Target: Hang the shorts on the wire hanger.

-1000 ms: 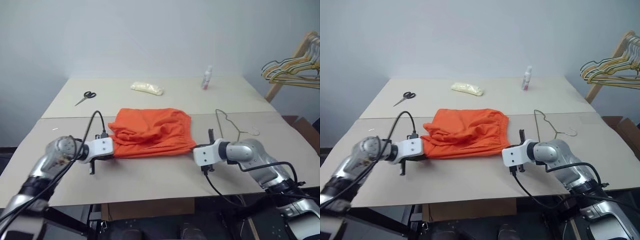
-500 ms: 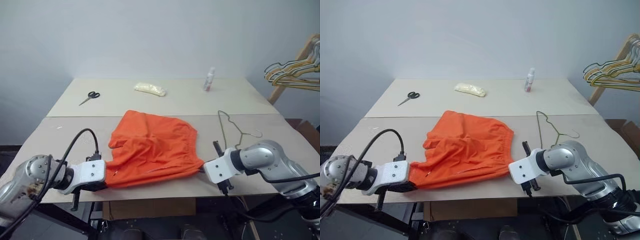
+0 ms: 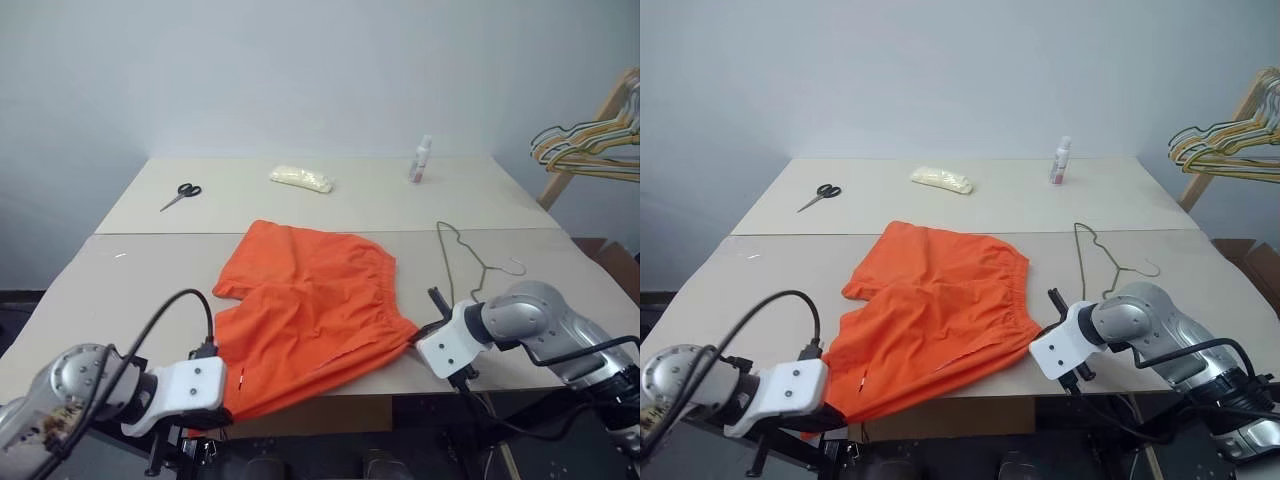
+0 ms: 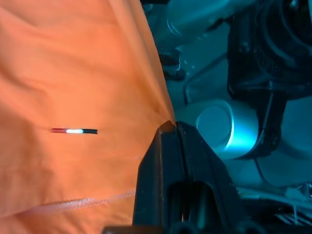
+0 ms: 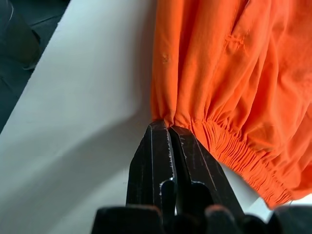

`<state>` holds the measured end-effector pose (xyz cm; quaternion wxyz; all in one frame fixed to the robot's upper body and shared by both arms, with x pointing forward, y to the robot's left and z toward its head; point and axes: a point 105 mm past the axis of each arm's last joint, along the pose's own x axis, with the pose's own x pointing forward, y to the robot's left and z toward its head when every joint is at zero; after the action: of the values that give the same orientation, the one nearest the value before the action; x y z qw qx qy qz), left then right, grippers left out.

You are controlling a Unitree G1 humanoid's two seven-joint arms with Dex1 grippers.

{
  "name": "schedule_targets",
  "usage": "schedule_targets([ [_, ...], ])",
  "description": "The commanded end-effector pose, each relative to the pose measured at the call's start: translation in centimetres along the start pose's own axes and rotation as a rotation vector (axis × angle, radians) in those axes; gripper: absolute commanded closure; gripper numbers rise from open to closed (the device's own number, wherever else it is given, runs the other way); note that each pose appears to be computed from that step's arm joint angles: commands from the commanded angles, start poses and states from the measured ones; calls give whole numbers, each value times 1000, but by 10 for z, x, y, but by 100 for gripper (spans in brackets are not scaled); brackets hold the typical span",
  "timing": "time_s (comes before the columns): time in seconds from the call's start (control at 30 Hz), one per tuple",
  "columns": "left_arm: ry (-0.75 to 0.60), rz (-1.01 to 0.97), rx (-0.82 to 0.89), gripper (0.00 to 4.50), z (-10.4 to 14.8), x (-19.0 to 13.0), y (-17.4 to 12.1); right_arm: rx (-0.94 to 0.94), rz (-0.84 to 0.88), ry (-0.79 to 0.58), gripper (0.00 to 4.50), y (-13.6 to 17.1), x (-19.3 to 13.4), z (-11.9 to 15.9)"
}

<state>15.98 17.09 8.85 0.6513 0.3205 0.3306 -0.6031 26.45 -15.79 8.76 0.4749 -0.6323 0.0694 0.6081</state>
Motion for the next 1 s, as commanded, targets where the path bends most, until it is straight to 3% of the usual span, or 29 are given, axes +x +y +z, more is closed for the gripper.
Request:
schedule_targets([
  [0.03,-17,-19,63,446,10,3,-4,-65,-5,27,450,-5,-10,-5],
  [0.2,-58,-56,99,446,22,4,-9,-101,-2,8,450,-4,-9,-4],
  [0.23,-62,-58,111,450,23,3,-8,-106,8,0,399,-2,-9,-4],
  [0.33,-90,-68,119,387,24,0,-6,-92,21,-10,325,-1,-10,-2],
  [0.43,-159,-79,93,290,26,-14,-3,-7,-14,-61,217,-6,-20,2],
  [0.53,-140,-38,92,194,14,-34,8,140,-119,-83,115,-20,-37,-4],
  [0.7,-301,104,68,35,21,-64,34,512,-352,4,114,-42,-67,-45],
  [0.83,-463,269,95,35,44,-69,65,1009,-636,86,114,-59,-65,-95],
  [1.0,-580,366,121,35,76,-57,90,1471,-838,112,114,-54,-43,-128],
])
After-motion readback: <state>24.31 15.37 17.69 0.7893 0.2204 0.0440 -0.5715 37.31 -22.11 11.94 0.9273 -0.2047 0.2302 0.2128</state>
